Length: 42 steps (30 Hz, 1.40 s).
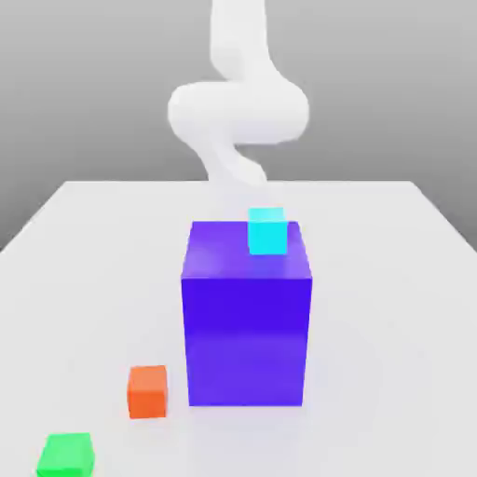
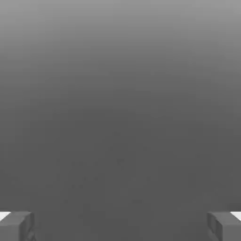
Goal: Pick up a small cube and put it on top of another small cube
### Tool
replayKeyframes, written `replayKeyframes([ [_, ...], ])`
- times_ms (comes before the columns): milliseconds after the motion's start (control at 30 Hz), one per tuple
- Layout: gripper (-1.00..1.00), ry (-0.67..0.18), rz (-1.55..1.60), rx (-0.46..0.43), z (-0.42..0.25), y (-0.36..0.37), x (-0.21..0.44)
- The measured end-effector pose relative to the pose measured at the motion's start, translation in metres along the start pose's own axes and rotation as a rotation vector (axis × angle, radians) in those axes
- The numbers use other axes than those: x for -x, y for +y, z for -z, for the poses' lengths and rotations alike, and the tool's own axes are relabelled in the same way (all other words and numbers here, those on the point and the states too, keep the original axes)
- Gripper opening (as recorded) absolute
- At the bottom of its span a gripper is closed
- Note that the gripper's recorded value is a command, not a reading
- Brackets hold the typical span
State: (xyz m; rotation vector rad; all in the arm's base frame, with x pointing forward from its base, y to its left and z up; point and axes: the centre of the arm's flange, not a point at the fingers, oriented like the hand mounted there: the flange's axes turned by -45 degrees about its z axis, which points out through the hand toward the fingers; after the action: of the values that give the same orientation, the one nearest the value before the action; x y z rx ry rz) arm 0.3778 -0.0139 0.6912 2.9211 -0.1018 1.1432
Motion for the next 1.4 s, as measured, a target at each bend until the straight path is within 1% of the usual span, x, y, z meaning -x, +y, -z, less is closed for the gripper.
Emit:
replayKeyframes([
  [300, 0.0, -0.191, -0.171, 0.098, -0.137, 0.064, -0.014],
  [467, 0.0, -0.294, -0.271, 0.147, -0.213, 0.109, -0.002],
  [600, 0.0, -0.374, -0.36, 0.187, -0.271, 0.153, 0.02],
  [867, 0.0, -0.534, -0.527, 0.248, -0.38, 0.231, 0.092],
  [1100, 0.0, -0.671, -0.684, 0.294, -0.461, 0.295, 0.186],
  [1233, 0.0, -0.698, -0.717, 0.302, -0.508, 0.308, 0.237],
  [1267, -1.0, -0.699, -0.718, 0.303, -0.518, 0.309, 0.247],
  [1400, -1.0, -0.699, -0.719, 0.302, -0.518, 0.309, 0.247],
])
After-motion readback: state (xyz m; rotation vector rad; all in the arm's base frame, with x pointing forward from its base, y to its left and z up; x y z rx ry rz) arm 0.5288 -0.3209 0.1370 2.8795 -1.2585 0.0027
